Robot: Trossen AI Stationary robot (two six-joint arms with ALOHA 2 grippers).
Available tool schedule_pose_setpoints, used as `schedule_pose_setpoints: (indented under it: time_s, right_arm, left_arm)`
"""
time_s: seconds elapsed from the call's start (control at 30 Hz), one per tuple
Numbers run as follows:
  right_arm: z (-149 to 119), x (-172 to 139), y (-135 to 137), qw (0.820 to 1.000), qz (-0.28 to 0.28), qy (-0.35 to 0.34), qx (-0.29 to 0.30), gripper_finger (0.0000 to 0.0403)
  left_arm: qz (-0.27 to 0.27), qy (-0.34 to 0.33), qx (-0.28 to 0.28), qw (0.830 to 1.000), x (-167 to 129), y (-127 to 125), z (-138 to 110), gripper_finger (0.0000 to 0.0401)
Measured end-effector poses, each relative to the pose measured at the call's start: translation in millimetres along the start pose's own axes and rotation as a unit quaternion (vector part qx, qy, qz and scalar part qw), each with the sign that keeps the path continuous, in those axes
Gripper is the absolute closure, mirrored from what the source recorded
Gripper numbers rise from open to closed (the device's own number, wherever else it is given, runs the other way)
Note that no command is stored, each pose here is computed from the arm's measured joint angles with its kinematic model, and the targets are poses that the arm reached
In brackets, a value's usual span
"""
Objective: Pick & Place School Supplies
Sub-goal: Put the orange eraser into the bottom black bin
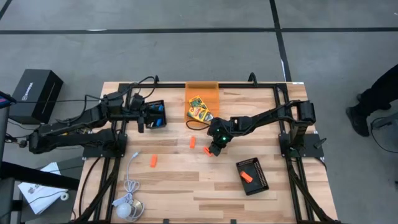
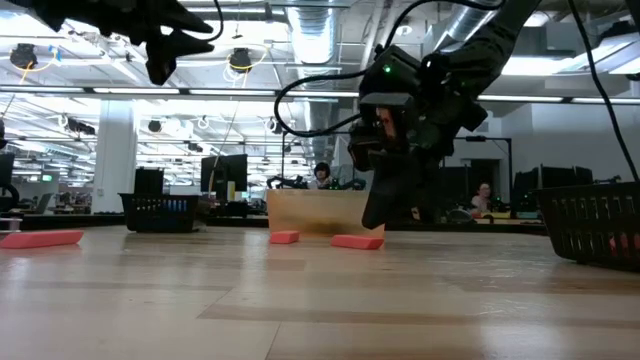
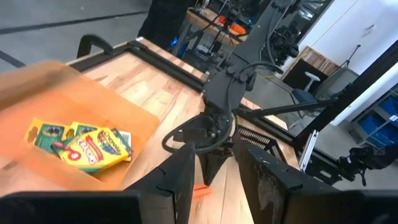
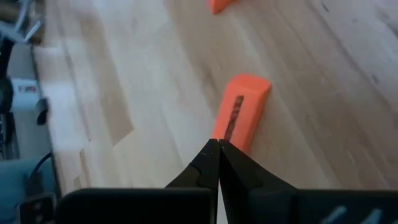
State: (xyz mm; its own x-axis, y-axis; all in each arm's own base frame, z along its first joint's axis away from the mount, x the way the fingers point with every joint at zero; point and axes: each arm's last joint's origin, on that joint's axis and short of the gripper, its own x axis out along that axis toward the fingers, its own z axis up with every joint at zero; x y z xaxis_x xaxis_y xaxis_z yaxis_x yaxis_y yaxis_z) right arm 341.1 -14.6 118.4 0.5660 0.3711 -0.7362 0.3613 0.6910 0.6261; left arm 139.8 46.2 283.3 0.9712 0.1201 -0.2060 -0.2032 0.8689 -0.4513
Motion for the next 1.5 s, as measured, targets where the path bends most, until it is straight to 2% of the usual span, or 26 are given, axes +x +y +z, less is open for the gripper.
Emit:
schedule_pose_setpoints:
  time_s: [0.4, 0.7, 0.87, 1.27, 1.4, 1.5]
  right_arm:
    - [0, 5, -2, 1.000, -0.006, -0.009, 0.019, 0.0403]
    - [5, 0, -12, 0.999, -0.019, -0.009, 0.036, 0.0403]
    - [7, -5, -23, 0.998, -0.046, -0.008, 0.042, 0.0403]
    - [13, -9, -32, 0.998, -0.050, -0.016, 0.047, 0.0403]
    - [16, -11, -32, 0.998, -0.033, -0.021, 0.044, 0.0403]
    - [23, -13, -22, 0.999, 0.013, -0.044, 0.028, 0.0403]
  left_arm:
    - [0.001, 0.007, -0.001, 1.000, 2, 3, -6, 0.0284]
    - [0.001, 0.007, 0.000, 1.000, 2, 3, -6, 0.0284]
    - [0.001, 0.008, 0.000, 1.000, 2, 3, -6, 0.0284]
    - [0.001, 0.008, 0.000, 1.000, 2, 3, -6, 0.0284]
    - [0.001, 0.008, -0.001, 1.000, 2, 3, -6, 0.0284]
    - [0.001, 0.008, -0.001, 1.000, 2, 3, -6, 0.0284]
